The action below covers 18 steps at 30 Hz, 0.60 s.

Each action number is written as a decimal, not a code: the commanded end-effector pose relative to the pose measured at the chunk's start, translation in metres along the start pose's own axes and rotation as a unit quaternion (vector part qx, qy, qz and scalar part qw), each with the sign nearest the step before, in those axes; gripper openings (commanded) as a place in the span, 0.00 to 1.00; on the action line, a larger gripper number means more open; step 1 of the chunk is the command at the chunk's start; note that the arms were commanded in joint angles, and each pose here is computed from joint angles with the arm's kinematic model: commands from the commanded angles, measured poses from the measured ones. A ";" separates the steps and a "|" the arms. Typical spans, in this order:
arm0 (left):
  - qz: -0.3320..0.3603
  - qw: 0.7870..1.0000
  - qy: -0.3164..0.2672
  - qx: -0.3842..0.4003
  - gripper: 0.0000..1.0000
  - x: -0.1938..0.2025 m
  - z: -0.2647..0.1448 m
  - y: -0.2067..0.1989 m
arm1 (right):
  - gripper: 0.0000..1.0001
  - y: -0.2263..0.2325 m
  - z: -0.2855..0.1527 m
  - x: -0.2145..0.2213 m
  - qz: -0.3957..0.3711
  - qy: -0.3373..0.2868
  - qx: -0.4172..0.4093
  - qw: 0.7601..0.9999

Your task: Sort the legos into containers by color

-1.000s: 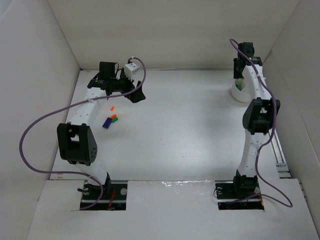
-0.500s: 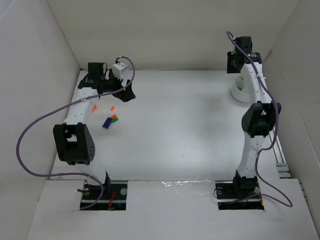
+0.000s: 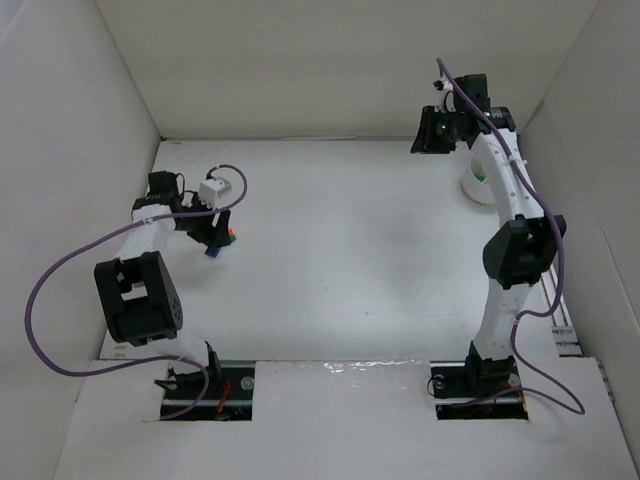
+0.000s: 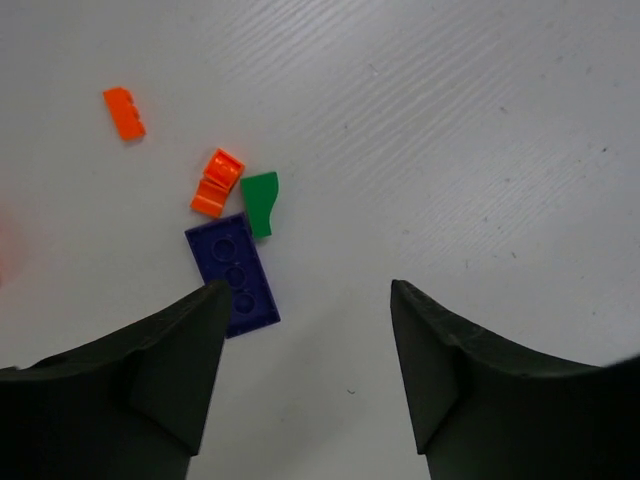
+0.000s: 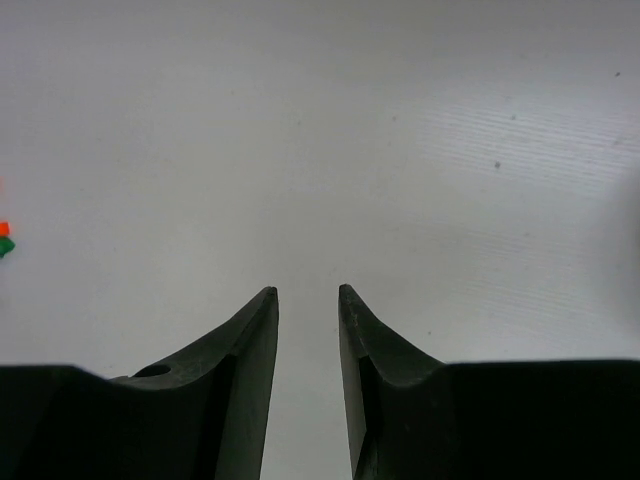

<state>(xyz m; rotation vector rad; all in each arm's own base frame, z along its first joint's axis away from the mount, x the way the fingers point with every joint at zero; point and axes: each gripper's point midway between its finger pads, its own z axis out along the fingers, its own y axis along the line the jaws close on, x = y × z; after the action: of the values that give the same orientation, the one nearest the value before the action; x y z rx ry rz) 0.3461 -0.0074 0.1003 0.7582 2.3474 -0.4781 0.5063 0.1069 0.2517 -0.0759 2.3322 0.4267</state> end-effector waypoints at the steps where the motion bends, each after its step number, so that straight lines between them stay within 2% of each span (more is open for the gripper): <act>1: 0.029 0.999 0.003 -0.035 0.59 0.002 0.000 0.012 | 0.36 0.023 0.001 0.010 0.012 0.018 -0.042 0.999; 4: 0.018 0.998 -0.004 -0.059 0.49 -0.001 0.007 0.022 | 0.36 0.023 0.001 0.010 0.012 0.018 -0.042 0.999; 7: 0.013 0.997 0.009 -0.071 0.45 0.000 0.020 0.024 | 0.36 0.023 0.001 0.010 0.012 0.018 -0.042 0.999; 14: 0.000 0.997 0.019 -0.074 0.45 -0.007 0.042 0.030 | 0.36 0.021 0.009 0.014 0.019 0.027 -0.041 0.999; 18: -0.016 0.997 0.036 -0.063 0.43 0.003 0.053 0.031 | 0.36 0.019 0.010 0.009 0.017 0.020 -0.033 0.999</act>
<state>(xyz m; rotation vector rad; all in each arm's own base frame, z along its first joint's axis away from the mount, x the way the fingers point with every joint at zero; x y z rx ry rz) 0.3739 -0.0111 0.0456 0.7285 2.4456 -0.3435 0.4967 0.1245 0.2397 -0.0779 2.3825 0.5184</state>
